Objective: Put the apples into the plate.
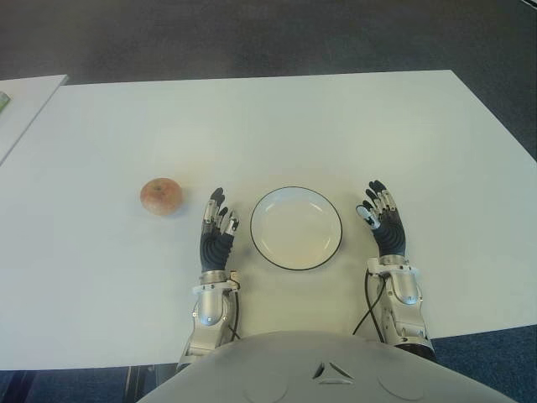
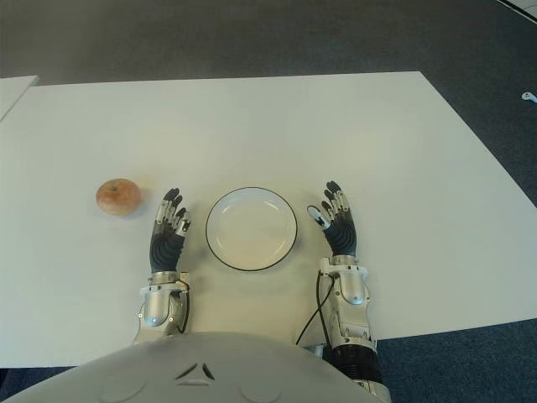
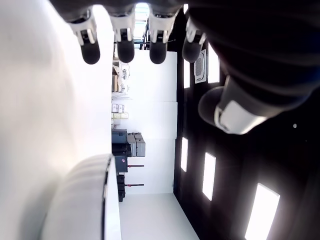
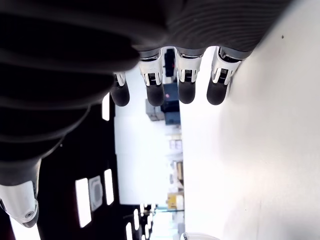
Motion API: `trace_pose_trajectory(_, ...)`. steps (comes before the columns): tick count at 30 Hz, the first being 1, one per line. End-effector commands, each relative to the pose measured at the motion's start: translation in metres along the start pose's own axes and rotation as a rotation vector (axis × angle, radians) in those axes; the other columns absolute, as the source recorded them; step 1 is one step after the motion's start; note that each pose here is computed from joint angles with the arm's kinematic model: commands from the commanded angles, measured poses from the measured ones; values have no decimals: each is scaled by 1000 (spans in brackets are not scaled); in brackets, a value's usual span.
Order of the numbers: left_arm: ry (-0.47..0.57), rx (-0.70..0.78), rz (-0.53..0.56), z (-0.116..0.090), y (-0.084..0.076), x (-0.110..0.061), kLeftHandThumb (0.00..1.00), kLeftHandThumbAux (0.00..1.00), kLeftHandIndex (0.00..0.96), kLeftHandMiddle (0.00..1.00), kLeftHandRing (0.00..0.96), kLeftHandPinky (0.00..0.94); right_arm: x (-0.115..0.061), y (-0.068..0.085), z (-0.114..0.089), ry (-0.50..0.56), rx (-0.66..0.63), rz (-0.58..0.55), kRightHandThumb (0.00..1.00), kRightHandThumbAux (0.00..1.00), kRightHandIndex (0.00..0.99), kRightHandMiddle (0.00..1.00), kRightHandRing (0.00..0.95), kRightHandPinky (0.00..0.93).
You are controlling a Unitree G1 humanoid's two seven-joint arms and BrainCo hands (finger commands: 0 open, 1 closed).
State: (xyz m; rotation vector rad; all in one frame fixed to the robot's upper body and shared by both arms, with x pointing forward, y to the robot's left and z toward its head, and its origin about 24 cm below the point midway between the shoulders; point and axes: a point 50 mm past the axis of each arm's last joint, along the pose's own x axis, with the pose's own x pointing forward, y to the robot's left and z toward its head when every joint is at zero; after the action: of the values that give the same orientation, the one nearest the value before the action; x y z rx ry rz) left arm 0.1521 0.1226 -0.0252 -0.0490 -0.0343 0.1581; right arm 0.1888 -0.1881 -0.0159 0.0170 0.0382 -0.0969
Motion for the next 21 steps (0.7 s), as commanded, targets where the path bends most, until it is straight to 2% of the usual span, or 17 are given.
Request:
trace_pose_trajectory(1, 106, -25, 26, -16, -12, -13, 26, 569, 39, 36, 10, 0, -13, 1, -20, 123, 8, -4, 165, 575, 0, 0, 0, 0)
trace_pose_trajectory(9, 63, -61, 49, -3, -11, -7, 25, 580, 93, 55, 12, 0, -13, 2, -21, 123, 13, -4, 161, 578, 0, 0, 0, 0)
trace_pose_trajectory(17, 6, -62, 48, 34, -9, 2, 32, 618, 76, 49, 3, 0, -13, 5, -21, 126, 13, -9, 159, 577, 0, 0, 0, 0)
trace_pose_trajectory(21, -8, 39, 55, 46, -3, 8, 42, 607, 63, 37, 0, 0, -12, 5, -22, 124, 12, -16, 162, 577, 0, 0, 0, 0)
